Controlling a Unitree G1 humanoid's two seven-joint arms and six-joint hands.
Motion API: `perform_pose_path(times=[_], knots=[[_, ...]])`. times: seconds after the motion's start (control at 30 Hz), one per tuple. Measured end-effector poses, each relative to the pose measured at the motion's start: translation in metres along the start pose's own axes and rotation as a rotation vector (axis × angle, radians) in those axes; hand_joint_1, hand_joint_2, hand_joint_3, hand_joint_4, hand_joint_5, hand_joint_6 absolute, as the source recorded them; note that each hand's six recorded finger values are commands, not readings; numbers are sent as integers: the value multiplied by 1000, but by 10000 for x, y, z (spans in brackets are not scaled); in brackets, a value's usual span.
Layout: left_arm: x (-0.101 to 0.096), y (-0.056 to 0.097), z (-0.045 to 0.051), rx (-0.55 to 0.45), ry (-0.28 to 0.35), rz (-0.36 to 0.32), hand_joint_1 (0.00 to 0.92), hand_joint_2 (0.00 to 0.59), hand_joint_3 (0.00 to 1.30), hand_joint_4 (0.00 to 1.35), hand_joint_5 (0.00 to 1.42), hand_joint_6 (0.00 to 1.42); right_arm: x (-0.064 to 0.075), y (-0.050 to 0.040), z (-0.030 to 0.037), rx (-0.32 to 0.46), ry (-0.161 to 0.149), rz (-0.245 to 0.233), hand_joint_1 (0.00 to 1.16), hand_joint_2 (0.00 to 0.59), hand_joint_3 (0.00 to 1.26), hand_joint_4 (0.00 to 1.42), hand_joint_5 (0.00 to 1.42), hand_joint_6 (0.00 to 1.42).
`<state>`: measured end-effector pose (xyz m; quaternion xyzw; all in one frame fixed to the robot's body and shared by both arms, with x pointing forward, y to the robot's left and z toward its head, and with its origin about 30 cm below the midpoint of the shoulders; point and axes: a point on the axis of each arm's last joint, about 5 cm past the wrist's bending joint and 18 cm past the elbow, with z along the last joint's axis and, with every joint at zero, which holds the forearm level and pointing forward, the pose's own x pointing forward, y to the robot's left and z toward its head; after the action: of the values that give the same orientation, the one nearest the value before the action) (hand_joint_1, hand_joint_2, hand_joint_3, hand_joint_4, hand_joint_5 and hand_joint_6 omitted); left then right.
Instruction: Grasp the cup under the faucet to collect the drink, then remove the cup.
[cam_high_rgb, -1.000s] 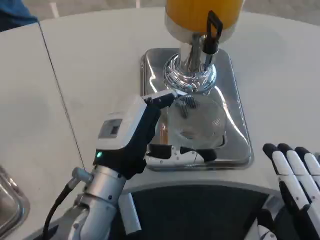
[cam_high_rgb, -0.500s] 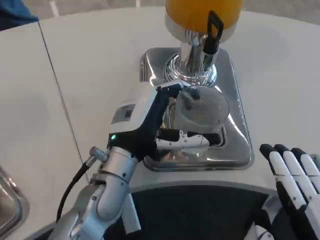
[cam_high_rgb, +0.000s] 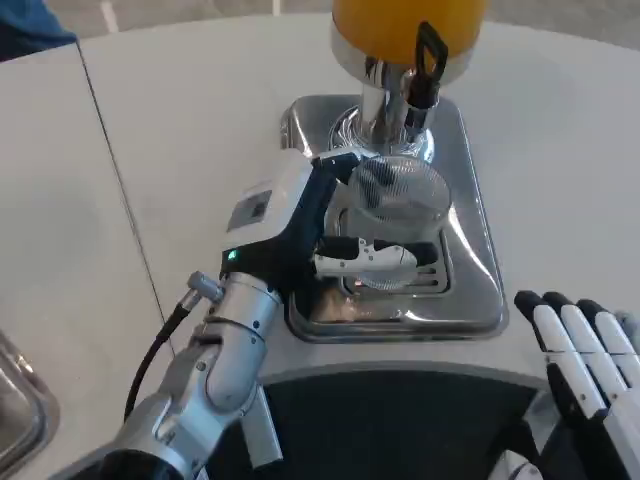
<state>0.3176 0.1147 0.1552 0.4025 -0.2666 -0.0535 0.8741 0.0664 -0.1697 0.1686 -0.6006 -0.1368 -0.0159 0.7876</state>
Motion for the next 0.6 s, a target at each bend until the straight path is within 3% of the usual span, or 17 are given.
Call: perform_pose_path(times=[0.13, 0.27, 0.37, 0.47, 0.6], knots=[[20, -4, -18, 4, 14, 19, 578, 0, 1023, 1194, 1385, 1424, -10, 2, 3, 4, 7, 4, 134, 586, 0, 0, 0, 0], [16, -17, -29, -1, 24, 37, 562, 0, 853, 1011, 1249, 1416, -10, -6, 3, 6, 12, -1, 134, 586, 0, 0, 0, 0], [10, -20, -35, 2, 24, 43, 467, 11, 674, 779, 1137, 1358, -10, -13, 4, 15, 18, -8, 127, 582, 0, 0, 0, 0], [5, -14, -44, 8, 25, 44, 385, 22, 598, 692, 1108, 1360, -10, -11, 7, 18, 18, -5, 84, 586, 0, 0, 0, 0], [-9, 10, -75, 21, 32, 45, 355, 37, 507, 605, 1062, 1320, 1, -14, 5, 24, 20, 0, 48, 575, 0, 0, 0, 0]])
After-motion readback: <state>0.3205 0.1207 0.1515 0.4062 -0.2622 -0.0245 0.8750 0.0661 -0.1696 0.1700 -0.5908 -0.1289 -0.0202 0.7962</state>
